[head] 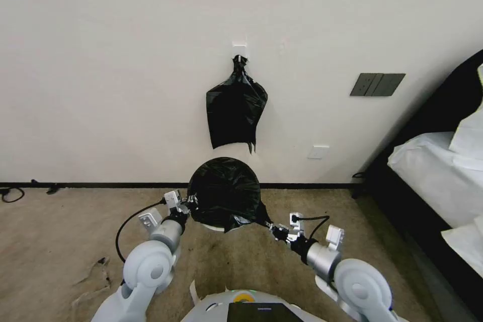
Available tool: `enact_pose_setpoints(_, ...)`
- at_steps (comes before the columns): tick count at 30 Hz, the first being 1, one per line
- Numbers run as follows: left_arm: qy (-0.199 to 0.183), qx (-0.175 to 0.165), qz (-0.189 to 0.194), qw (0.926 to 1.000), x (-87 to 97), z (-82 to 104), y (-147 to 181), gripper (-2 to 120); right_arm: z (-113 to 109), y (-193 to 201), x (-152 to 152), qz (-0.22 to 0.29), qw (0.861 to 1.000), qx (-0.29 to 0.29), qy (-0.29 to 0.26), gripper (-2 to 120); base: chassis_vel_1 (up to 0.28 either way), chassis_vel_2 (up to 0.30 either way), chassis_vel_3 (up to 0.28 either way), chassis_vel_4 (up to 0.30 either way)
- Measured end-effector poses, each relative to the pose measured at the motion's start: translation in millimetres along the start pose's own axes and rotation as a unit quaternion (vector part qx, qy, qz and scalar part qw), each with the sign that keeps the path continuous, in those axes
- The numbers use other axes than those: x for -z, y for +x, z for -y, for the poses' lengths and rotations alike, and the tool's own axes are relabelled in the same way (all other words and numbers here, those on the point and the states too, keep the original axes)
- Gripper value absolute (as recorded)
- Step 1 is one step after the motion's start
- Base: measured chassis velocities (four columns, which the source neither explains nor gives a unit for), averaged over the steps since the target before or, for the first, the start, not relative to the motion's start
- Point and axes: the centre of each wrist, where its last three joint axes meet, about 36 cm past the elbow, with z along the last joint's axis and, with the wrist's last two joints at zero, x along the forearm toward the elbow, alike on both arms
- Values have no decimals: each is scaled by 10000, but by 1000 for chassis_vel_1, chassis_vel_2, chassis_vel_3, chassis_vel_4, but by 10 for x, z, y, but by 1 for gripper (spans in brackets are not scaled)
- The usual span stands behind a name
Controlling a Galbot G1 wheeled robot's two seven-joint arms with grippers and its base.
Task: Place a trash bag onto the trash bin.
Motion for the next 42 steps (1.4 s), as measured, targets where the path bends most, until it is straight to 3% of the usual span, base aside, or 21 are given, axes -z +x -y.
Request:
enact_pose_setpoints(4, -22, 37, -63, 10000, -13, 2, 10, 1, 0, -23, -7, 61, 10000, 2, -19, 0, 0, 0, 0, 0)
enact_pose_setpoints(9, -96, 178, -165, 9997, -1, -20, -14, 1, -17, -2, -18, 192, 9995, -109, 205, 15, 0, 0, 0, 0)
enact_pose_setpoints(11, -100, 242, -205, 9994, 7, -28, -38, 1, -43, 16, -39, 270, 9985, -175, 453, 24, 0, 0, 0, 0)
enact_pose_setpoints(12, -91, 317, -228, 9992, 9, -42, -67, 1, -57, 26, -80, 367, 9955, -250, 843, 32, 0, 0, 0, 0)
enact_pose_setpoints(17, -88, 396, -272, 9988, 4, -62, -90, 1, -88, 66, -129, 452, 9901, -300, 1291, 42, 0, 0, 0, 0)
enact_pose_setpoints(19, -111, 448, -304, 9985, 11, -88, -110, 1, -137, 153, -133, 639, 9832, -364, 1668, 54, 0, 0, 0, 0)
enact_pose_setpoints(21, -111, 462, -310, 9984, 15, -94, -118, 1, -152, 173, -135, 701, 9816, -357, 1743, 57, 0, 0, 0, 0)
enact_pose_setpoints(23, -105, 541, -357, 9978, 41, -105, -164, 1, -259, 259, -172, 1106, 9677, -288, 2249, 68, 0, 0, 0, 0)
enact_pose_setpoints(25, -107, 557, -369, 9977, 44, -103, -176, 1, -293, 276, -189, 1203, 9631, -262, 2394, 71, 0, 0, 0, 0)
enact_pose_setpoints(26, -113, 580, -405, 9974, 45, -92, -204, 1, -387, 311, -245, 1432, 9499, -169, 2774, 78, 0, 0, 0, 0)
enact_pose_setpoints(29, -136, 607, -489, 9969, 37, -53, -238, 1, -480, 313, -411, 1469, 9298, 23, 3373, 92, 0, 0, 0, 0)
enact_pose_setpoints(33, -168, 586, -578, 9965, 11, -24, -236, 1, -566, 280, -542, 1300, 9240, 254, 3586, 99, 0, 0, 0, 0)
enact_pose_setpoints(42, -451, 308, -717, 9959, -119, 73, -71, 1, -760, 128, -622, 830, 9305, 760, 3485, 100, 0, 0, 0, 0)
